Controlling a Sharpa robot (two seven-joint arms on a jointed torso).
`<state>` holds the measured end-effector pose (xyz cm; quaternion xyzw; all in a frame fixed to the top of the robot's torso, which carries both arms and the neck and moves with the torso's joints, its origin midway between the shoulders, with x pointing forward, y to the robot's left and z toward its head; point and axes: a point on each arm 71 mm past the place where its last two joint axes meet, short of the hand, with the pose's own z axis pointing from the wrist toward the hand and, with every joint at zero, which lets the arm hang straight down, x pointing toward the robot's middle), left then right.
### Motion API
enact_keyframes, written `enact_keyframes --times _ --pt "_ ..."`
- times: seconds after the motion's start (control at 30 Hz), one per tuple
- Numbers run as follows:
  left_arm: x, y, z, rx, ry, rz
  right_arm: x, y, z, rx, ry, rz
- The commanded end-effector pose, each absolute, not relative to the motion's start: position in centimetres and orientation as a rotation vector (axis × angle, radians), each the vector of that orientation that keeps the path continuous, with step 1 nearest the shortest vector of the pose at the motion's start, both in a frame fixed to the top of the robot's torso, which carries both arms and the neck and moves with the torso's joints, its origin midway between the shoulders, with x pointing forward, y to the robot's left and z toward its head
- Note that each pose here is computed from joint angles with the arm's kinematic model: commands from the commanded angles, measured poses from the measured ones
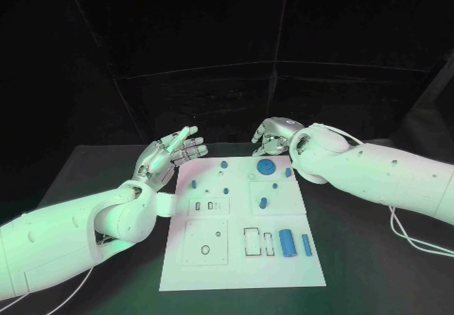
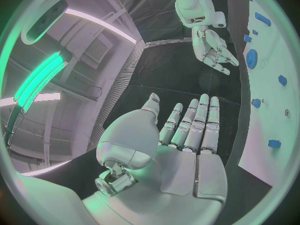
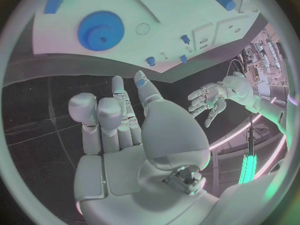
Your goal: Assemble the parts on the task board
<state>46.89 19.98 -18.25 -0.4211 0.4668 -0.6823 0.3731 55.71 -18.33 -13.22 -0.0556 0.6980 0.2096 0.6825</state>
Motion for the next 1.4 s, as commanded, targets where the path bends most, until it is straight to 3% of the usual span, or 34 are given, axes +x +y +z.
enact_keyframes --times 0.03,0.33,1.4 --pt "46.7 20.0 -17.5 -1.027 1.119 -1.799 55.6 -19.7 -13.4 0.015 1.644 0.487" --pt "46.8 20.1 -17.6 -1.028 1.118 -1.796 55.8 -22.5 -13.7 0.044 1.717 0.434" --pt "47.1 19.6 -17.7 -1.029 1.128 -1.811 56.1 -20.1 -16.1 -0.076 1.814 0.410"
